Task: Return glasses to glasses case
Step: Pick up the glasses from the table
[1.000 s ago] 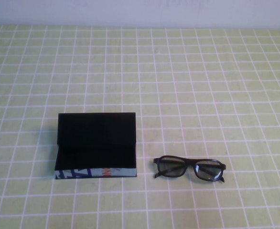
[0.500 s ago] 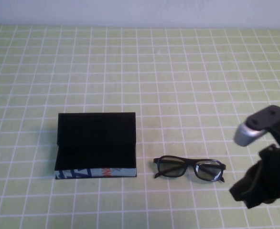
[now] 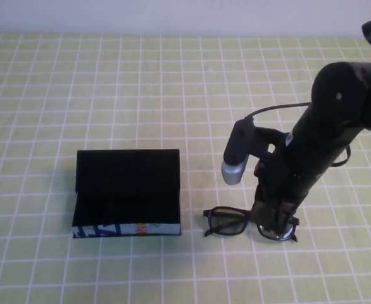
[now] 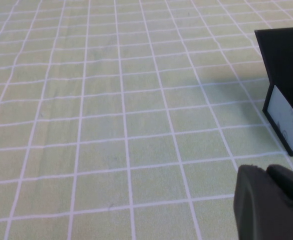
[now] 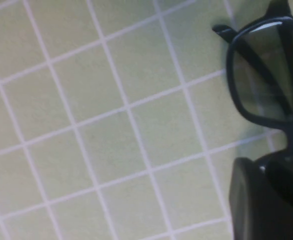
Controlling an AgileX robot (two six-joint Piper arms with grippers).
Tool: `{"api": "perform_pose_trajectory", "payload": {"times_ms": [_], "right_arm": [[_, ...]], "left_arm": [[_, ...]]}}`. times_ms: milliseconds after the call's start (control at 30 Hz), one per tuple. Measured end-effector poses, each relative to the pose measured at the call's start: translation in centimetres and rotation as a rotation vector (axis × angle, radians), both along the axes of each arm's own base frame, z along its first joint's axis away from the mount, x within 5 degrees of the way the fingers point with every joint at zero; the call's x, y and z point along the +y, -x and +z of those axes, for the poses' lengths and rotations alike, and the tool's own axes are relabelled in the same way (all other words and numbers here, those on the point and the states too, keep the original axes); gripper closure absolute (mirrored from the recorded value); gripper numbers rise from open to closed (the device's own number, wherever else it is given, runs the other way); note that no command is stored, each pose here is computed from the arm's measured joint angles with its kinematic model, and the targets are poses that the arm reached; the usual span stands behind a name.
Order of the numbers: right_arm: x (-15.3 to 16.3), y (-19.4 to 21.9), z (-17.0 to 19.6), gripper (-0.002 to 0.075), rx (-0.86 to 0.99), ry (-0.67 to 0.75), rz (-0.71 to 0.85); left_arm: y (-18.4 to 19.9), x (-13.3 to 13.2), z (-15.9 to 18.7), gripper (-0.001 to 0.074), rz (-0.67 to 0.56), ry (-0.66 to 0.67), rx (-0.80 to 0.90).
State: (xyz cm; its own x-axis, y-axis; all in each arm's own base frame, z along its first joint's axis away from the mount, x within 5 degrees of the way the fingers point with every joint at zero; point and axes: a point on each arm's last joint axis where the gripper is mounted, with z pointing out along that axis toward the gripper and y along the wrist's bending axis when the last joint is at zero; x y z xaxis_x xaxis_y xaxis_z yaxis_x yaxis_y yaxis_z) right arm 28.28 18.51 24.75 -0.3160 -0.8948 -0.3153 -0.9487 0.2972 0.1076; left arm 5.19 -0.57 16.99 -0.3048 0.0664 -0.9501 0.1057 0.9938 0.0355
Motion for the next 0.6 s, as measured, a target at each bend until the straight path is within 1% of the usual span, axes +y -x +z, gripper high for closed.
{"api": "perform_pose_trajectory", "payload": {"times_ms": [67,167,233,300,367,600], "right_arm": [[0.2,-0.9,-0.4,0.0650,-0.024,0.033,0.057],[0.4,-1.9,-1.2,0.0507,-0.041,0.075,0.109],[0.5,-2.5,-1.7,0.0395,-0.043,0.100,0.128],[0.6,-2.9,-2.3,0.0325,-0.038,0.112,0.141],[0.7,-3.2,-2.7,0.0302,-0.035,0.120,0.157],[1.3,-4.3,-3.5,0.0296,-0.035,0.127,0.182]], "left_arm": [[0.0,0.0,0.0,0.0737,0.000,0.000,0.000],[0.0,0.0,0.0,0.0737,0.000,0.000,0.000],[0.0,0.0,0.0,0.0737,0.000,0.000,0.000],[0.0,0.0,0.0,0.0737,0.000,0.000,0.000],[0.0,0.0,0.0,0.0737,0.000,0.000,0.000],[0.0,0.0,0.0,0.0737,0.000,0.000,0.000]]}}
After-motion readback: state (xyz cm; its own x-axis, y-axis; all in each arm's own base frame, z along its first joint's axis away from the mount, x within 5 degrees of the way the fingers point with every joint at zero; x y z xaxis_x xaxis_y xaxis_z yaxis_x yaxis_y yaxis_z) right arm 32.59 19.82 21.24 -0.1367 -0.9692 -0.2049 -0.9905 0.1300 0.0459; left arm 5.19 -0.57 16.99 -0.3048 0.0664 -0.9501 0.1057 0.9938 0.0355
